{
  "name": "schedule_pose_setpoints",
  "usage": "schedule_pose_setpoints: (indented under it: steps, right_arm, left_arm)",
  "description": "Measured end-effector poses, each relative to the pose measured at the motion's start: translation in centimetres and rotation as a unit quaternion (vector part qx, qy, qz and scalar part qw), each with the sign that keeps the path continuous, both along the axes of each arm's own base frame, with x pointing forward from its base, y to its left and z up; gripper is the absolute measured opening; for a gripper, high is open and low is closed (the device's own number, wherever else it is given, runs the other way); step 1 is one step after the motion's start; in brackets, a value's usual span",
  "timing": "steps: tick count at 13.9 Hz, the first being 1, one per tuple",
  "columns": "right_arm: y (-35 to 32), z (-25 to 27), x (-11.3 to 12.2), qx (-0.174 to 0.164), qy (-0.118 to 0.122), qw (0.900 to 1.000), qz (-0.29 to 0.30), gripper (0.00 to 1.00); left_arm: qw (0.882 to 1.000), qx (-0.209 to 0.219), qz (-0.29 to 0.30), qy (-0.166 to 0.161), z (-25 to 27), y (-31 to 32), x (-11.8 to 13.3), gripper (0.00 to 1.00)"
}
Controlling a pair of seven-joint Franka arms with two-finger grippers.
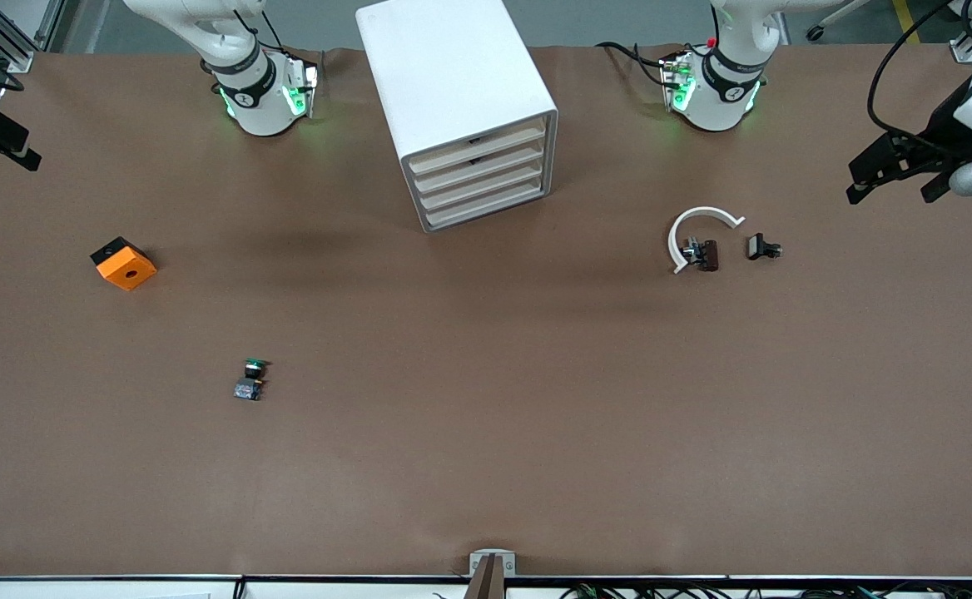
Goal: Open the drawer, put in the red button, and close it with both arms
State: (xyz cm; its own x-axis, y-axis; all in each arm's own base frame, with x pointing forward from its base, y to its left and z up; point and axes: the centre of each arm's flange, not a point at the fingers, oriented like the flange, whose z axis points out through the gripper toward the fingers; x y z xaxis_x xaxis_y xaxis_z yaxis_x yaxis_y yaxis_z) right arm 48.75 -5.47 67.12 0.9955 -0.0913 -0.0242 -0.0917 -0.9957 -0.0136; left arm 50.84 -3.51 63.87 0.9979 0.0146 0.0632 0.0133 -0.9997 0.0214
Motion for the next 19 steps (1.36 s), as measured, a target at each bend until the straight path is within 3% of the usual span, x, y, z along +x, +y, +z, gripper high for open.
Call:
schedule_pose_setpoints:
  steps: [7,19]
  right_arm:
    - [0.0,0.0,0.0,0.0,0.002,1.0,0.0,1.0]
    - [0.0,0.8,-0.1,-0.001,-0.008,1.0,0.0,1.0]
  left_arm:
    - [1.0,0.0,-0.004,0.024,-0.9,0.1,0.7,1.0]
    - [1.0,0.0,-0.007,0.026,-0.7,-0.2,0.6,1.0]
